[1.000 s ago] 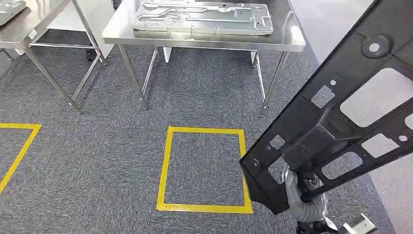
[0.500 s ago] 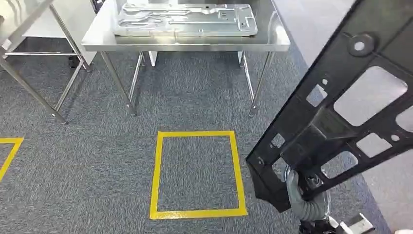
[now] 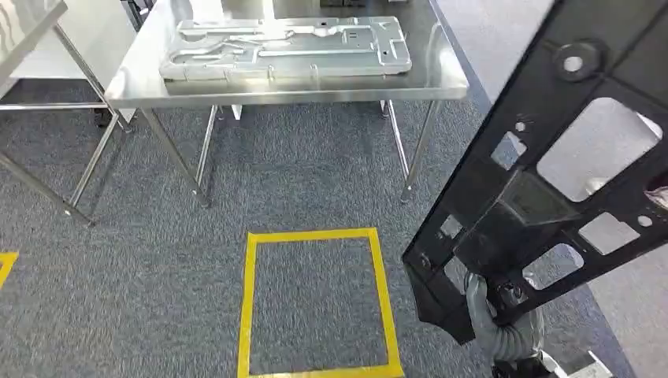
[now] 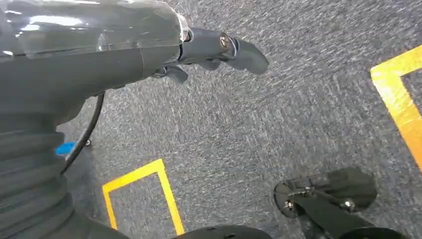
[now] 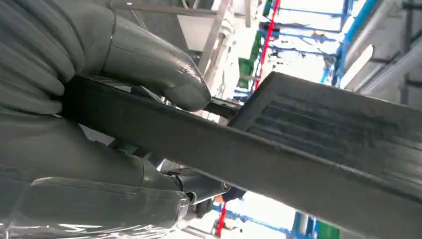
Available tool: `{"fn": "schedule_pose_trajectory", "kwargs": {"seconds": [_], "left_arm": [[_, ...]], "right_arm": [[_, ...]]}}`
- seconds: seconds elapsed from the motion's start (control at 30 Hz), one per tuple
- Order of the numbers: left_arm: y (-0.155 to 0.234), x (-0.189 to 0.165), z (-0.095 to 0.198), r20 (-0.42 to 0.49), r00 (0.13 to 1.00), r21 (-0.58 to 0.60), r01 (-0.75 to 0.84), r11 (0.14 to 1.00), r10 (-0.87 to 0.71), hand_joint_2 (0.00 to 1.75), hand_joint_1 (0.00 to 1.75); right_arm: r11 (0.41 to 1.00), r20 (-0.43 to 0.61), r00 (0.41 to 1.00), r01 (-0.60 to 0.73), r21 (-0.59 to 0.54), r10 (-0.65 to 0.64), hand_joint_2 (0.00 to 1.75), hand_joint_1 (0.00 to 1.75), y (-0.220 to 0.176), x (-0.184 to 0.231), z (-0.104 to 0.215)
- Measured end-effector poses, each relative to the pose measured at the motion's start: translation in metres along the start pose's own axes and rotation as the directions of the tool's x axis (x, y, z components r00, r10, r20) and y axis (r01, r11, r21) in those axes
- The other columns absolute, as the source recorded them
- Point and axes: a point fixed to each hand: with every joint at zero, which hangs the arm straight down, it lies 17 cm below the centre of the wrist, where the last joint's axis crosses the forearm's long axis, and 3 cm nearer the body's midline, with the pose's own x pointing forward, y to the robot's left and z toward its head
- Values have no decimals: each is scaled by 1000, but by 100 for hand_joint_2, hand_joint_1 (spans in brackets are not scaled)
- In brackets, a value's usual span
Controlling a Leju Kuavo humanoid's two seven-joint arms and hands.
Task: Take the parts from the cabinet and place them on the table.
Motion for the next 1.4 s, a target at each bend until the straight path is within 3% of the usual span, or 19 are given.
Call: {"fn": "schedule_pose_trajectory", "kwargs": {"seconds": [0.4,0.57,1.07,1.4], "left_arm": [[-22,-14,7,-97,992,-43,-87,995,83,175,0],[-23,-2,6,-85,990,-45,-118,992,114,175,0],[-30,-1,9,-72,987,-49,-149,988,145,175,0],[-37,-14,12,-117,984,-58,-143,988,135,175,0]], "right_arm": [[989,38,992,-119,90,116,175,175,1,-3,-17],[987,65,990,-130,95,124,175,175,5,1,-27],[987,56,992,-116,110,111,175,175,11,-5,-20],[985,30,993,-114,129,111,175,175,14,-10,-6]]}}
